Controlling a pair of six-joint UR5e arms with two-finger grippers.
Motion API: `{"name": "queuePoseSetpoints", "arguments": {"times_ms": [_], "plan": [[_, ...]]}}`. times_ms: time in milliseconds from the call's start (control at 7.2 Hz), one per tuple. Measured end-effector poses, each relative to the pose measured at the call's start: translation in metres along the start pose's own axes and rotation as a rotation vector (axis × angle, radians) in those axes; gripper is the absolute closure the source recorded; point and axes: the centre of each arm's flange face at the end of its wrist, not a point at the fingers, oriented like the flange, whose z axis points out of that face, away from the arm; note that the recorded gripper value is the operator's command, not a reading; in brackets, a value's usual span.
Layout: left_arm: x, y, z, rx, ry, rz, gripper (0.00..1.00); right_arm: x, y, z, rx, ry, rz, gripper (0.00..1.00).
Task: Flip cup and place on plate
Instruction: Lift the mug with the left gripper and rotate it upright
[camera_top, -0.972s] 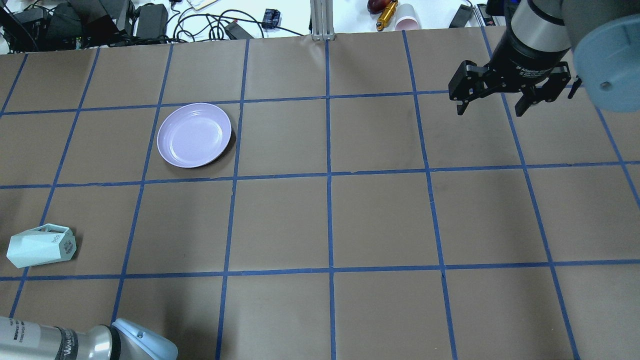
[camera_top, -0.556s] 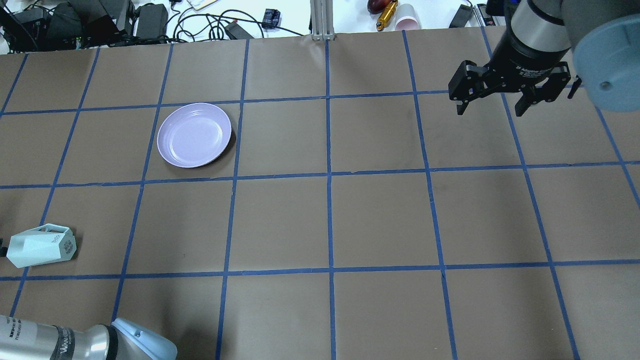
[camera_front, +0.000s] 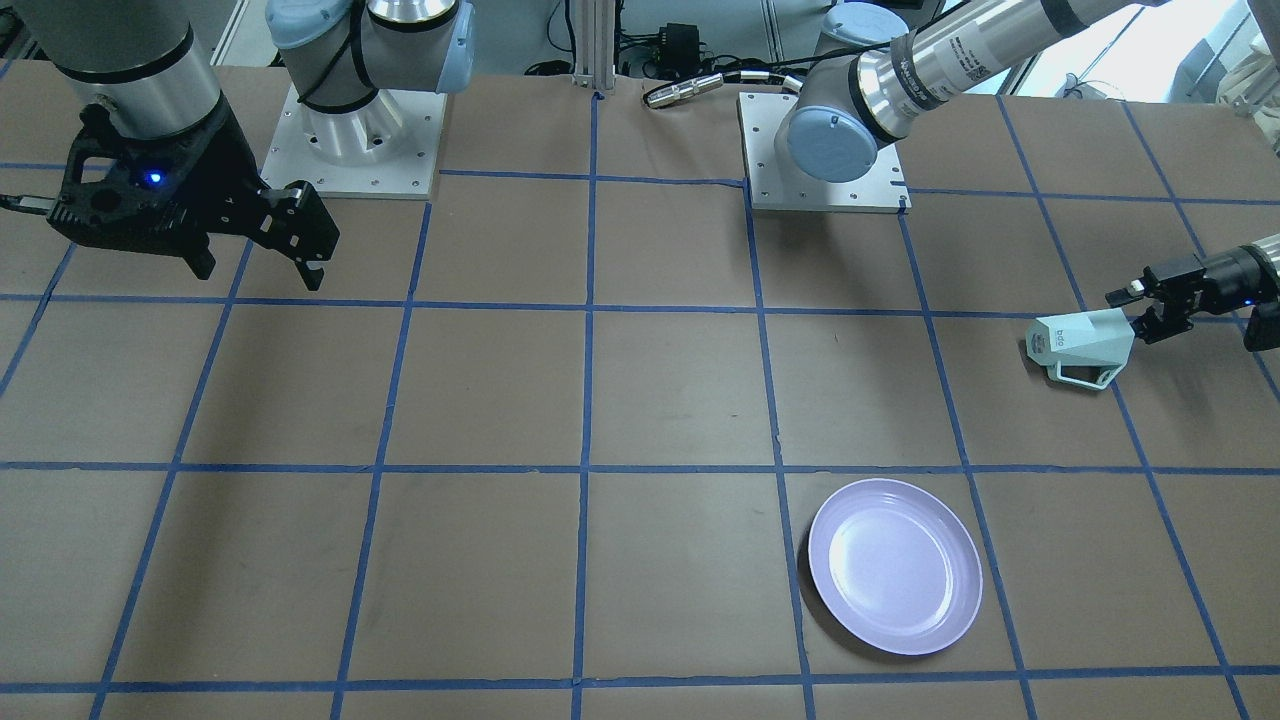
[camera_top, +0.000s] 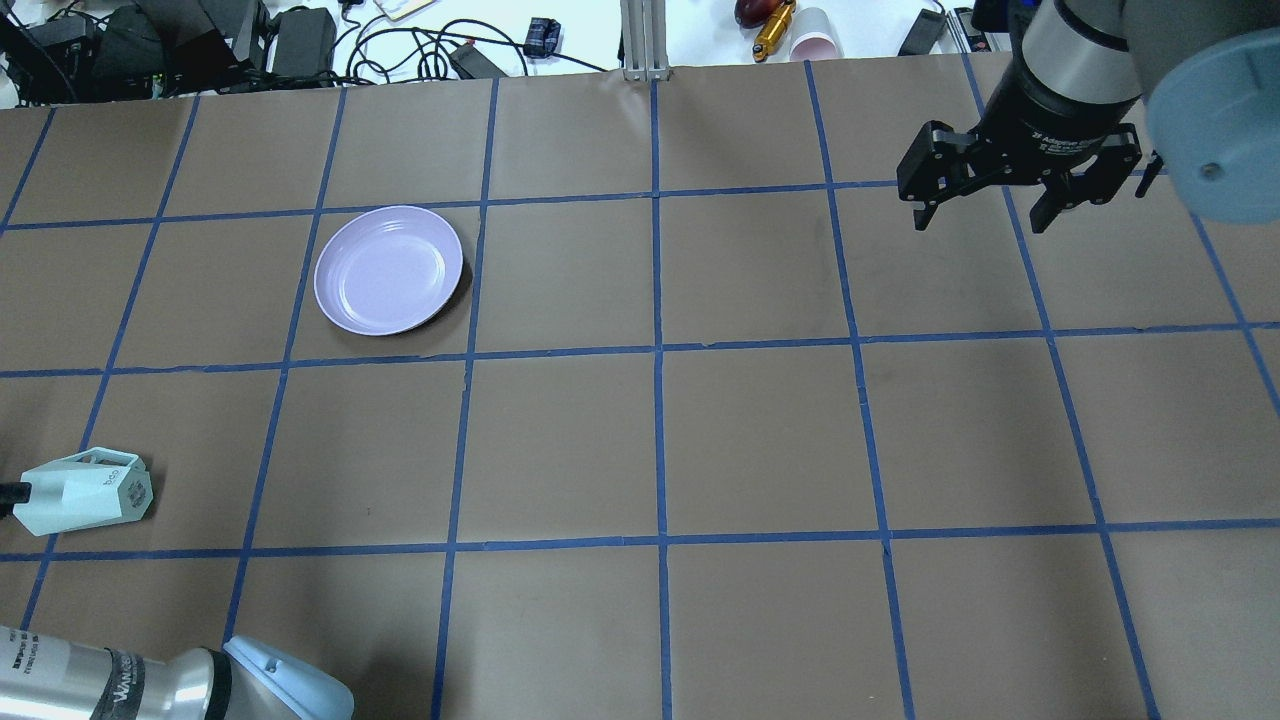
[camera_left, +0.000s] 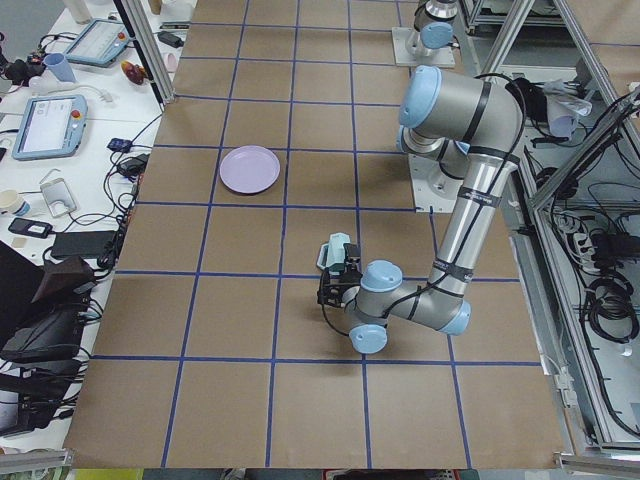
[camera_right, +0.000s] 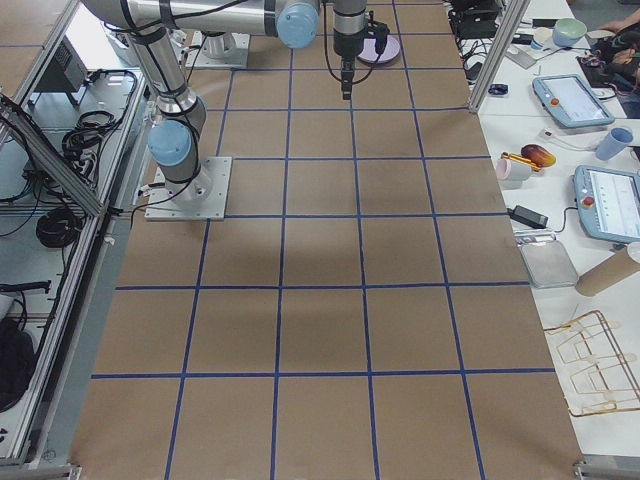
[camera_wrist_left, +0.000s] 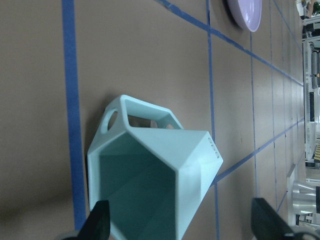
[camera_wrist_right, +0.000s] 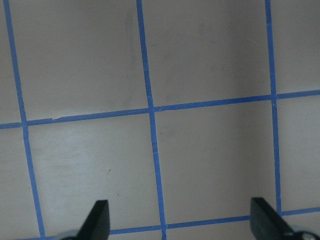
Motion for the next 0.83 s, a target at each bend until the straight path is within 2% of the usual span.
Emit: {"name": "queuePoseSetpoints", "arguments": {"times_ms": [556,833], "plan": [[-0.015,-0.004,0.016,0.026,0.050,0.001,0.00,0.000,0.000,0.000,0.001,0.000,0.000,0.00],[-0.017,-0.008,0.029,0.026,0.105,-0.018,0.00,0.000,0.000,0.000,0.000,0.000,0.000,0.00]]}}
